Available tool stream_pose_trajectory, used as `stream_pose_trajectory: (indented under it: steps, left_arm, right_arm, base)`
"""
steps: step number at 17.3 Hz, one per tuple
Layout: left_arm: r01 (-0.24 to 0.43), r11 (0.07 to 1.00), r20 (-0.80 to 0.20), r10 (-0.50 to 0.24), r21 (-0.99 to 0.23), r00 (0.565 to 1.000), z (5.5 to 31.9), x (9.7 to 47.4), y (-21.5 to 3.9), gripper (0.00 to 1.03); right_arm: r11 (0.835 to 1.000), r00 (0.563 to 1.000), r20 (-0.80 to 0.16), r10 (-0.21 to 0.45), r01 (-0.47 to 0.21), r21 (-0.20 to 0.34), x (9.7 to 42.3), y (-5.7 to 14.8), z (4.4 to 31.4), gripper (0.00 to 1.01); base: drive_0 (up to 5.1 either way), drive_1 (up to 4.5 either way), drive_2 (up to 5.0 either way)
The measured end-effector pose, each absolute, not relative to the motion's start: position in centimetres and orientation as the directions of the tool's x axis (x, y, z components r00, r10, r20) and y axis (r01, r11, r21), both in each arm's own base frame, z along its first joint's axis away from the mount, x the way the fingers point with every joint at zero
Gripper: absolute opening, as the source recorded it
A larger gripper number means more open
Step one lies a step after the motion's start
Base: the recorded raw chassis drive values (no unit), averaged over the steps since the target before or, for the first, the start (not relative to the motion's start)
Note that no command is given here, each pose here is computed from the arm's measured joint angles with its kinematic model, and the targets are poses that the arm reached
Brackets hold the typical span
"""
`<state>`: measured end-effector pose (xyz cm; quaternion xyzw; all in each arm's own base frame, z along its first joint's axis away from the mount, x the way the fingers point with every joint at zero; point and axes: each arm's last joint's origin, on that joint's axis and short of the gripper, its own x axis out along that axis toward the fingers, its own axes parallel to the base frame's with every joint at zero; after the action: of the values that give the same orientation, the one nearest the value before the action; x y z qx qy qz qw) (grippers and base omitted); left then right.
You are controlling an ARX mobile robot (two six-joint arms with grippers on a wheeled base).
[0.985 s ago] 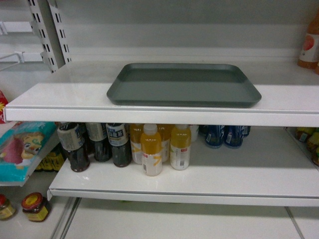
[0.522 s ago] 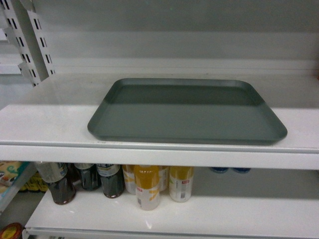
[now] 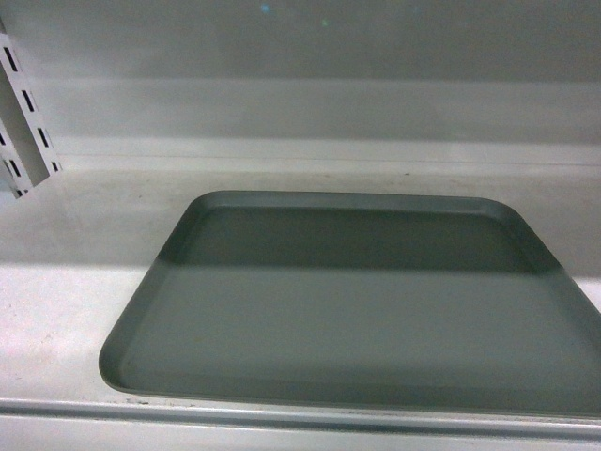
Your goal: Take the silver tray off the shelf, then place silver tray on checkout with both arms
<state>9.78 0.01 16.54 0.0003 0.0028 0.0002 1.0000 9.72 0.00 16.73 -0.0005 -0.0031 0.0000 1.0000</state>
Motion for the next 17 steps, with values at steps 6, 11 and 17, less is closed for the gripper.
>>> stream_pose_trajectory:
  steps: [6, 11, 17]
  left_arm:
    - [-0.001, 1.0, -0.005, 0.001, 0.001, 1.0, 16.54, 9.78, 0.01, 0.98]
    - [-0.001, 1.0, -0.005, 0.001, 0.001, 1.0, 16.54, 9.78, 0.01, 0.98]
    - [-0.001, 1.0, -0.005, 0.001, 0.001, 1.0, 16.54, 9.78, 0.01, 0.98]
  right_arm:
    - [1.0, 1.0, 0.005, 0.0, 0.0, -0.001, 9.72, 0.0, 16.72, 0.98]
    - [1.0, 1.0, 0.005, 0.0, 0.0, -0.001, 9.72, 0.0, 16.72, 0.98]
    - [1.0, 1.0, 0.005, 0.0, 0.0, -0.001, 9.72, 0.0, 16.72, 0.98]
  base:
    - [0.1, 4.35, -4.2]
    - [0.1, 4.35, -4.2]
    - [0.1, 4.35, -4.2]
